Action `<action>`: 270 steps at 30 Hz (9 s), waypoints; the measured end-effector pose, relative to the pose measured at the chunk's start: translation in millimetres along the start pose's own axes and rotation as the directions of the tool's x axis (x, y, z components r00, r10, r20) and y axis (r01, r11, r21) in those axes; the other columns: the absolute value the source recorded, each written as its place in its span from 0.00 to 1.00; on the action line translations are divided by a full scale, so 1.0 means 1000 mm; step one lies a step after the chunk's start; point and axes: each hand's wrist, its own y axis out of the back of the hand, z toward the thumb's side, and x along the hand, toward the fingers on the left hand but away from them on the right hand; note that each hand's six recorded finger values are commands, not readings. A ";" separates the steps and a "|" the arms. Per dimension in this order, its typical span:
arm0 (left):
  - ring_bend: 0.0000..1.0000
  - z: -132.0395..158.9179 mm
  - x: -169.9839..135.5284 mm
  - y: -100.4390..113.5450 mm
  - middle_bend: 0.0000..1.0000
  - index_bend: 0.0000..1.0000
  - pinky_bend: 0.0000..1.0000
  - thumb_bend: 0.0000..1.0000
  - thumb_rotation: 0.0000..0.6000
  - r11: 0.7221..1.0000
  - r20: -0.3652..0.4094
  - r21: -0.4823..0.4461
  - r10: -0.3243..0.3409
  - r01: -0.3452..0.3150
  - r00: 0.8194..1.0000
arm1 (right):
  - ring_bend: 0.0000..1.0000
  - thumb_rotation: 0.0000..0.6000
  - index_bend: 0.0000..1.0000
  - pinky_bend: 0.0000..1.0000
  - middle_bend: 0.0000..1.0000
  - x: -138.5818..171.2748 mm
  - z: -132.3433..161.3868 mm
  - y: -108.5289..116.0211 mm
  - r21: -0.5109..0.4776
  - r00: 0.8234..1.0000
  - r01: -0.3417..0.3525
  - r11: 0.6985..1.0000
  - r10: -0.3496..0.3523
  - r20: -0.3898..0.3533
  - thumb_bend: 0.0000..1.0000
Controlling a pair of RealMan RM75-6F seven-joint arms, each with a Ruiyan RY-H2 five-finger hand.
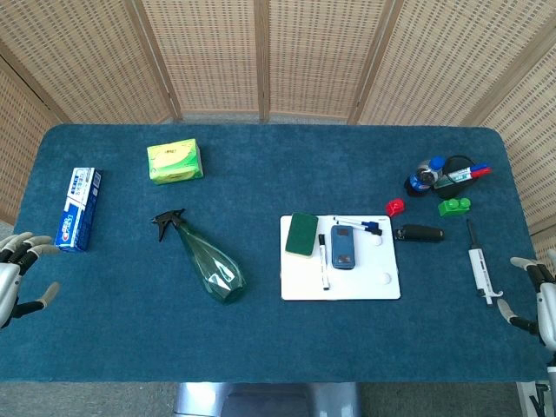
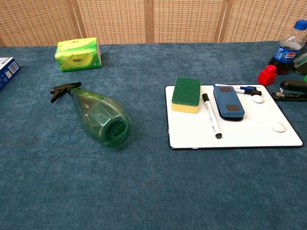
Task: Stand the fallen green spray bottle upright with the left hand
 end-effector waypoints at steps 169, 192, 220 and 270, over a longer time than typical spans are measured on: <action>0.22 0.143 0.084 -0.040 0.30 0.26 0.29 0.37 0.87 0.699 0.569 0.063 -0.612 0.712 0.550 | 0.02 1.00 0.25 0.06 0.30 0.026 -0.031 -0.004 -0.101 0.993 -0.019 0.995 0.030 0.111 0.31; 0.09 0.146 0.179 -0.004 0.16 0.25 0.27 0.29 0.51 0.872 0.266 0.227 -0.484 0.433 0.834 | 0.02 1.00 0.25 0.05 0.30 0.025 -0.028 -0.011 -0.128 0.996 -0.028 0.991 0.039 0.085 0.31; 0.00 0.266 0.221 -0.103 0.07 0.24 0.25 0.26 0.53 0.834 0.115 0.420 -0.439 0.357 0.891 | 0.02 1.00 0.25 0.05 0.30 0.032 -0.036 -0.008 -0.156 0.996 0.002 0.988 0.013 0.091 0.31; 0.34 0.324 0.236 -0.186 0.28 0.33 0.50 0.37 0.93 0.771 0.088 0.532 -0.463 0.351 0.882 | 0.02 1.00 0.25 0.06 0.30 0.044 -0.056 0.001 -0.179 0.988 0.038 0.983 -0.011 0.152 0.31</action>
